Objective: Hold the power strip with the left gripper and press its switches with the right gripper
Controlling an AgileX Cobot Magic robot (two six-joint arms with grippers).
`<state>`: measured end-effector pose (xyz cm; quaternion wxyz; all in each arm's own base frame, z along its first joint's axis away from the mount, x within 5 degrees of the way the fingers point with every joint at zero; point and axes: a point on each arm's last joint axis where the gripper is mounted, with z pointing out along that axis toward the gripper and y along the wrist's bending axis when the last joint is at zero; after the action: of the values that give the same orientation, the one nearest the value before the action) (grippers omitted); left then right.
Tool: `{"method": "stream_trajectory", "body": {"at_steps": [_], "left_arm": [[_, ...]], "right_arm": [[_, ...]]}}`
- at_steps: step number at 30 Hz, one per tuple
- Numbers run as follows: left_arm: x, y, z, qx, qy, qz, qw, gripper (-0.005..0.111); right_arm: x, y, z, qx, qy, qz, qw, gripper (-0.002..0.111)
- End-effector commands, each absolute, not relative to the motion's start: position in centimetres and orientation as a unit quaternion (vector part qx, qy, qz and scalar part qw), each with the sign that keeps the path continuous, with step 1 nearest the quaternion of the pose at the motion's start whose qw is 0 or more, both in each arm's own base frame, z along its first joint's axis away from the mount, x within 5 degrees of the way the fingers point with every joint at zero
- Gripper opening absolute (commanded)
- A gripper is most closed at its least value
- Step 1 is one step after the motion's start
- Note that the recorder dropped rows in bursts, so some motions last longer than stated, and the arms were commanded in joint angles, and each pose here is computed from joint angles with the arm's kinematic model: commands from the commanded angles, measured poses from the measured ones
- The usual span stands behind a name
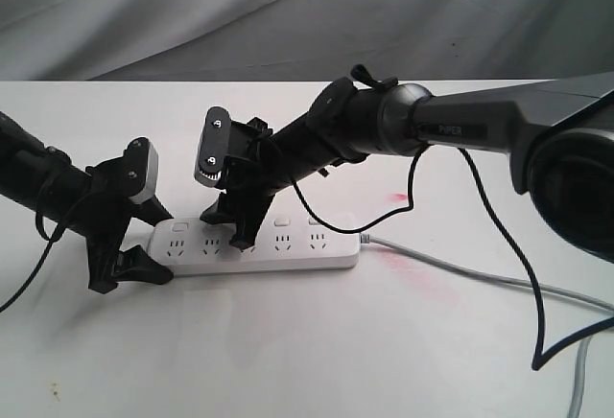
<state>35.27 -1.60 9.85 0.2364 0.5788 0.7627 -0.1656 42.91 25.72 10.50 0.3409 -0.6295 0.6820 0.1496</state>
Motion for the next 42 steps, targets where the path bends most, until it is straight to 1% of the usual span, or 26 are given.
{"method": "stream_trajectory", "body": {"at_steps": [1, 11, 14, 20, 23, 25, 31, 38, 42], "left_arm": [[35.4, -1.8, 10.0, 0.582, 0.759, -0.166, 0.239, 0.069], [35.4, -1.8, 10.0, 0.582, 0.759, -0.166, 0.239, 0.069], [35.4, -1.8, 10.0, 0.582, 0.759, -0.166, 0.239, 0.069], [35.4, -1.8, 10.0, 0.582, 0.759, -0.166, 0.239, 0.069], [35.4, -1.8, 10.0, 0.582, 0.759, -0.166, 0.239, 0.069], [35.4, -1.8, 10.0, 0.582, 0.759, -0.166, 0.239, 0.069], [35.4, -1.8, 10.0, 0.582, 0.759, -0.166, 0.239, 0.069], [35.4, -1.8, 10.0, 0.582, 0.759, -0.166, 0.239, 0.069], [35.4, -1.8, 10.0, 0.582, 0.759, -0.166, 0.239, 0.069]], "right_arm": [[42.2, 24.8, 7.4, -0.674, 0.667, 0.14, 0.286, 0.051], [41.7, 24.6, 6.8, -0.665, 0.676, 0.149, 0.279, 0.051], [42.0, 24.7, 8.4, -0.655, 0.678, 0.144, 0.302, 0.051], [42.4, 24.4, 13.5, -0.644, 0.667, 0.125, 0.353, 0.051], [42.5, 23.8, 15.2, -0.637, 0.669, 0.125, 0.362, 0.051], [42.6, 23.3, 15.7, -0.633, 0.674, 0.126, 0.359, 0.051], [42.7, 22.5, 15.8, -0.634, 0.68, 0.128, 0.347, 0.051], [42.1, 21.8, 14.2, -0.63, 0.692, 0.12, 0.331, 0.051], [42.2, 21.8, 14.2, -0.628, 0.693, 0.115, 0.335, 0.051]]}}
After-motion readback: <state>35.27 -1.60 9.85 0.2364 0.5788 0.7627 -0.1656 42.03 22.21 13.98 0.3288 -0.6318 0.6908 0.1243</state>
